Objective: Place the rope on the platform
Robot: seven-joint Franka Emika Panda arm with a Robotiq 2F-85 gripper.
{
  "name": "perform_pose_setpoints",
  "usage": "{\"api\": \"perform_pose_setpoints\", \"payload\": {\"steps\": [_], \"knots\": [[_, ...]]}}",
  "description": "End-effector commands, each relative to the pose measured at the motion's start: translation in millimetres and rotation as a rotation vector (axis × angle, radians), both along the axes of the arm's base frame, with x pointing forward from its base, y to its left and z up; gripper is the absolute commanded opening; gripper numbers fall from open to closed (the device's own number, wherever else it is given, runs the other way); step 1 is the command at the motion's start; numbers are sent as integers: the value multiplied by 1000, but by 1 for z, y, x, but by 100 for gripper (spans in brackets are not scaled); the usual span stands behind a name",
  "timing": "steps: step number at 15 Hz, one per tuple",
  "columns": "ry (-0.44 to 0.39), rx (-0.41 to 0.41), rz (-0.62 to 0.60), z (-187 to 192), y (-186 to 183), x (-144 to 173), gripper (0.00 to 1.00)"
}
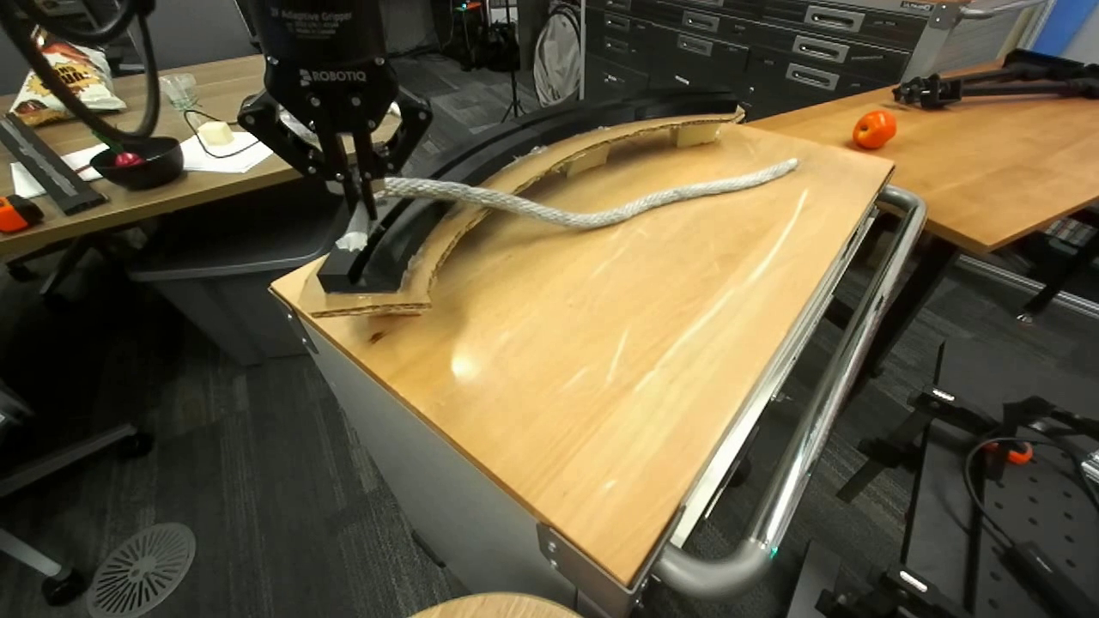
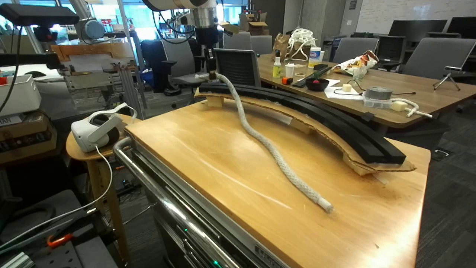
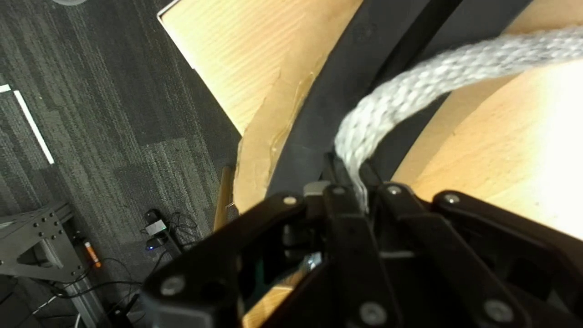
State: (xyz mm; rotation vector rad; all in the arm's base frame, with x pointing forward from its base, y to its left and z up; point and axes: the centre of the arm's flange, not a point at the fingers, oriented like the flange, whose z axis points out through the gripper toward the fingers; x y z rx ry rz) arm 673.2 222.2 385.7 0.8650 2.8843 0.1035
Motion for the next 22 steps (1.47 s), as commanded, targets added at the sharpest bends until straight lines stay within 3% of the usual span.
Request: {"api": "perform_pose_setpoints", "payload": {"steps": [1, 7, 8, 9, 11, 19, 21, 22], "knots": [[21, -2, 11, 0, 12, 27, 2], [105, -5, -11, -13, 8, 37, 2], [107, -3, -14, -12, 6, 37, 11], [101, -1, -18, -10, 5, 38, 35], [85, 13, -27, -4, 3, 36, 38], [59, 125, -90, 35, -7, 24, 98], [51, 126, -154, 41, -18, 20, 100], [56, 102, -249, 45, -31, 17, 100]]}}
